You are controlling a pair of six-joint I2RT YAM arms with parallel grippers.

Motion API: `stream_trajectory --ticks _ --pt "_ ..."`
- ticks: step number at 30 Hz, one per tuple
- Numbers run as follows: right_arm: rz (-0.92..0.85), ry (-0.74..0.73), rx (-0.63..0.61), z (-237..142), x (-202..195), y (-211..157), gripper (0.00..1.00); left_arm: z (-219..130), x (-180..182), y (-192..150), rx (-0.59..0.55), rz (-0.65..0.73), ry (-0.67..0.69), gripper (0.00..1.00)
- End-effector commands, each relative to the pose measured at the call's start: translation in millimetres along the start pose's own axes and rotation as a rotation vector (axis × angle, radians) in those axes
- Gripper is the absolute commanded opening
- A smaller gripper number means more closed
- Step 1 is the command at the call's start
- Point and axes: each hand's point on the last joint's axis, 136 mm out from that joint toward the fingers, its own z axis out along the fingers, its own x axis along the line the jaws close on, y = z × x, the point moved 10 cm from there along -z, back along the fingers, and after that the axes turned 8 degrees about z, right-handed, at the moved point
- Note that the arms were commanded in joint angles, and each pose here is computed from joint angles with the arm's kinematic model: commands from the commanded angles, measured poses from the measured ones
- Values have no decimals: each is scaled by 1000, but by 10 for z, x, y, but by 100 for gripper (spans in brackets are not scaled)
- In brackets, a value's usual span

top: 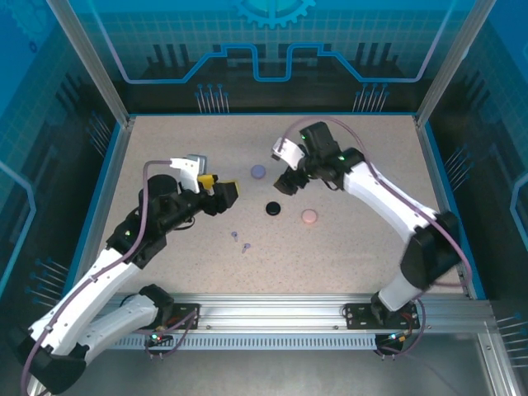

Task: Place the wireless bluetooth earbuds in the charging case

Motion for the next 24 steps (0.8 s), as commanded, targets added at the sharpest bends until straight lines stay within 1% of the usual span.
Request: stream_trajectory --ticks 1,6,9,11,12,18,20,24 --pt "158 -11 144 368 -195 -20 83 -86 81 -21 -17 34 74 78" --pt "244 -13 232 987 -413 109 85 -124 101 -20 -17 48 90 80" --pt "194 21 260 1283 -427 185 87 -115 113 -26 -12 53 93 80" --pt "158 19 272 1407 -442 234 89 -118 115 -26 -12 57 93 80" --pt "167 23 304 1551 -478 188 90 -119 122 -30 -11 57 98 80" --pt "324 -30 376 1813 -558 188 90 -113 144 -44 -14 57 107 80" --pt "400 -44 374 1852 -559 168 90 -107 150 -48 -13 58 108 81" --pt "492 -4 361 1984 -499 121 91 -90 157 -54 -8 58 107 81"
